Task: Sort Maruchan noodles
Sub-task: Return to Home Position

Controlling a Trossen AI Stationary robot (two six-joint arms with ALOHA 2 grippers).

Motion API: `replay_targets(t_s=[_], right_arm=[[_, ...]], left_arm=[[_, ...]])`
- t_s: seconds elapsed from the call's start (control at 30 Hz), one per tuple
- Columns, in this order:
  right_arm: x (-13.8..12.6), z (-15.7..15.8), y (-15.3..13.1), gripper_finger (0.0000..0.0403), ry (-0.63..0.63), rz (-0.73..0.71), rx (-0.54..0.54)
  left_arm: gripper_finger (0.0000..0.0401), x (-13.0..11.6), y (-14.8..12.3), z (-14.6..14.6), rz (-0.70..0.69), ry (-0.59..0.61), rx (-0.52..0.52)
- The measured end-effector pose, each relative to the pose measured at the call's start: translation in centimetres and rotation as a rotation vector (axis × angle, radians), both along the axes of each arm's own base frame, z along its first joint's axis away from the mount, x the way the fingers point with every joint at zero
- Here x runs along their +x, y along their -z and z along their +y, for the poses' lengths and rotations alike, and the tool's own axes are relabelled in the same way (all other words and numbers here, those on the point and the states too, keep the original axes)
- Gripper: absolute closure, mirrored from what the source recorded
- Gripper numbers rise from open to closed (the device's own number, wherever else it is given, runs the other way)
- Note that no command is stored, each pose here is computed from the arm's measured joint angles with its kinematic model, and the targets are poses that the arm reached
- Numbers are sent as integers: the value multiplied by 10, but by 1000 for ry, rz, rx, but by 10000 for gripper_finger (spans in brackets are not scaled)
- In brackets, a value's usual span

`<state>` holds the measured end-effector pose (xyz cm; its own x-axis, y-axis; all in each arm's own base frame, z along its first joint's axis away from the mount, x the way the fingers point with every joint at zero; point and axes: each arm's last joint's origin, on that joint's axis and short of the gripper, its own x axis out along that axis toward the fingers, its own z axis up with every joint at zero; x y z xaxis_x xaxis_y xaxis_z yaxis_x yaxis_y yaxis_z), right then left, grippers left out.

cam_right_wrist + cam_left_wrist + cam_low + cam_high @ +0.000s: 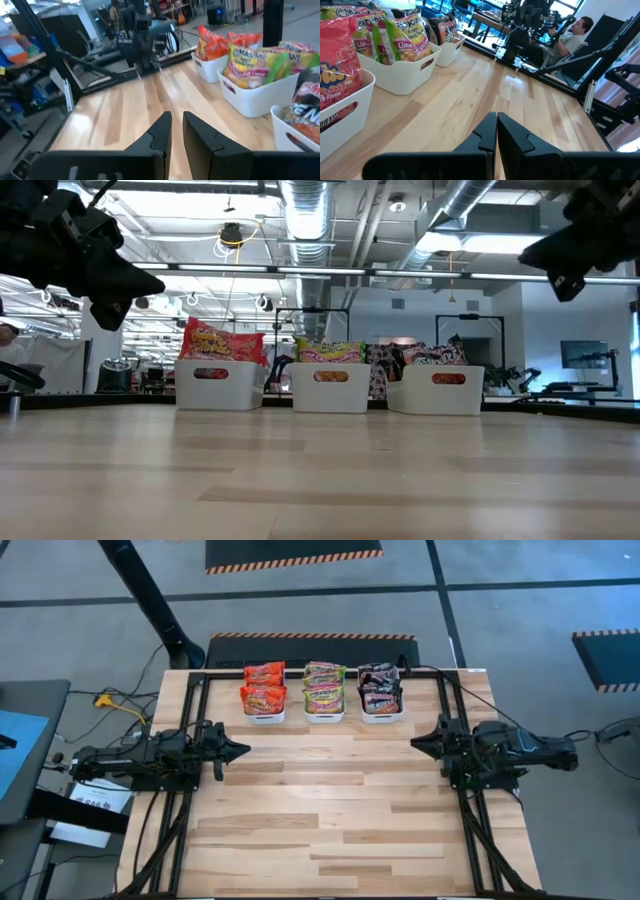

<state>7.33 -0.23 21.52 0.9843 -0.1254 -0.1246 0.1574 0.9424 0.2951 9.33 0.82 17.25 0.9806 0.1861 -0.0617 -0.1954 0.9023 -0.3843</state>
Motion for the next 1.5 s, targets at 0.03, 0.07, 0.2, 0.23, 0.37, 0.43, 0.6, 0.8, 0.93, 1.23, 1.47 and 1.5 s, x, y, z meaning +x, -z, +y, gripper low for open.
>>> replay_targets(t_s=[0.03,0.07,0.2,0.23,0.37,0.43,0.6,0.8,0.93,1.23,1.47,1.5], right_arm=[[1,0,2,331,0,-8,3],[2,0,4,331,1,-21,9],[7,0,20,331,4,17,29],[9,0,22,331,5,1,36],[13,0,34,331,8,25,55],[14,0,37,331,11,25,70],[16,1,45,331,13,36,96],[16,1,45,331,18,38,120],[16,1,45,331,11,37,162],[16,1,46,331,8,40,166],[16,1,46,331,6,41,166],[16,1,46,331,6,42,166]], left_arm=[[401,0,0,0,0,0,0],[401,0,0,0,0,0,0],[401,0,0,0,0,0,0],[401,0,0,0,0,0,0],[401,0,0,0,0,1,0],[401,0,0,0,0,1,0],[401,0,0,0,0,2,0],[401,0,0,0,0,2,-1],[401,0,0,0,0,3,-1],[401,0,0,0,0,3,-2],[401,0,0,0,0,2,-3],[401,0,0,0,-1,2,-3]])
